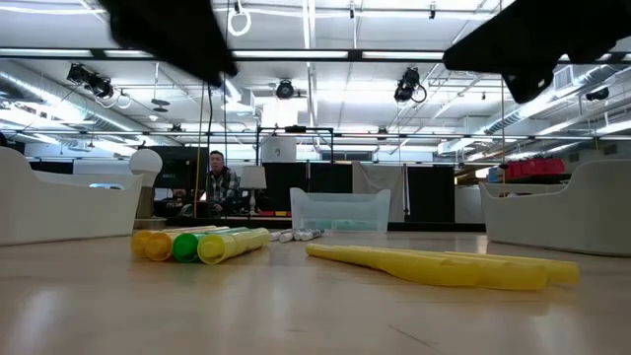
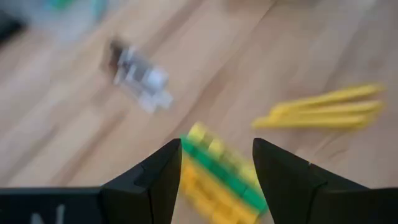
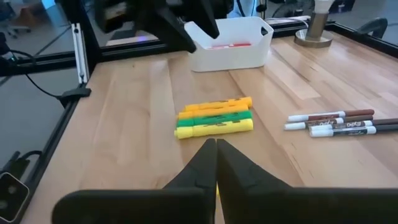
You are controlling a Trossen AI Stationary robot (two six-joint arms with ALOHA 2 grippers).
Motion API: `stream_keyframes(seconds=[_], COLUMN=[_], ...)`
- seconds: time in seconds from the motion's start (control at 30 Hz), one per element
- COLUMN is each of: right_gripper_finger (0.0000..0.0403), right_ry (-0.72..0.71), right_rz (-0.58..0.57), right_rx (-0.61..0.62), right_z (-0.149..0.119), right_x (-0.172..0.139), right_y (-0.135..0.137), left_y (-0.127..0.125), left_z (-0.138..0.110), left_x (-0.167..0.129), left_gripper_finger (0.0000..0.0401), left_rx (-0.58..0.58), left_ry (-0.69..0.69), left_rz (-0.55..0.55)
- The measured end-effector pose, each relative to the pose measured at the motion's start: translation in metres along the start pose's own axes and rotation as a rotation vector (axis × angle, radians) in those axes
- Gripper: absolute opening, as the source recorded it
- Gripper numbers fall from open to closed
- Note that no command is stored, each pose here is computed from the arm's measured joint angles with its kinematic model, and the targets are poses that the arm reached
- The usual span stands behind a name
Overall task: Pick & Place Markers
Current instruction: Put the yellow highlighter pen into the transparent bin
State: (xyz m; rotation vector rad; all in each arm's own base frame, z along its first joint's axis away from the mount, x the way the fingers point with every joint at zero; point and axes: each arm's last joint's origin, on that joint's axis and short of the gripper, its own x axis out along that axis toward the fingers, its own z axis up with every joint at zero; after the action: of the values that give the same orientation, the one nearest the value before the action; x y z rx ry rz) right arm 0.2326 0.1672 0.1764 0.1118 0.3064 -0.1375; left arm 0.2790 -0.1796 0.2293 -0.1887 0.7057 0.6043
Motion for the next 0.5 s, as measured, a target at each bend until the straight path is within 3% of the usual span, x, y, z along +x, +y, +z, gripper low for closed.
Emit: stream_keyframes(seconds=[0.3,0.5], right_gripper_finger=[0.0009,0.0009], right_ry=[-0.005,-0.01], right_rz=[0.001,-0.001], right_rx=[0.004,0.011], right_z=[0.0,0.001], right_x=[0.001,0.001], right_y=[0.0,0.0], left_y=[0.027,0.037], left_z=[-0.025,-0.041], left_x=[0.025,0.052], left_gripper_finger=[0.0205,0.0228], left_rx=[-0.294,-0.447], left_ry=[0.246,0.229], left_rz=[0.138,0.137])
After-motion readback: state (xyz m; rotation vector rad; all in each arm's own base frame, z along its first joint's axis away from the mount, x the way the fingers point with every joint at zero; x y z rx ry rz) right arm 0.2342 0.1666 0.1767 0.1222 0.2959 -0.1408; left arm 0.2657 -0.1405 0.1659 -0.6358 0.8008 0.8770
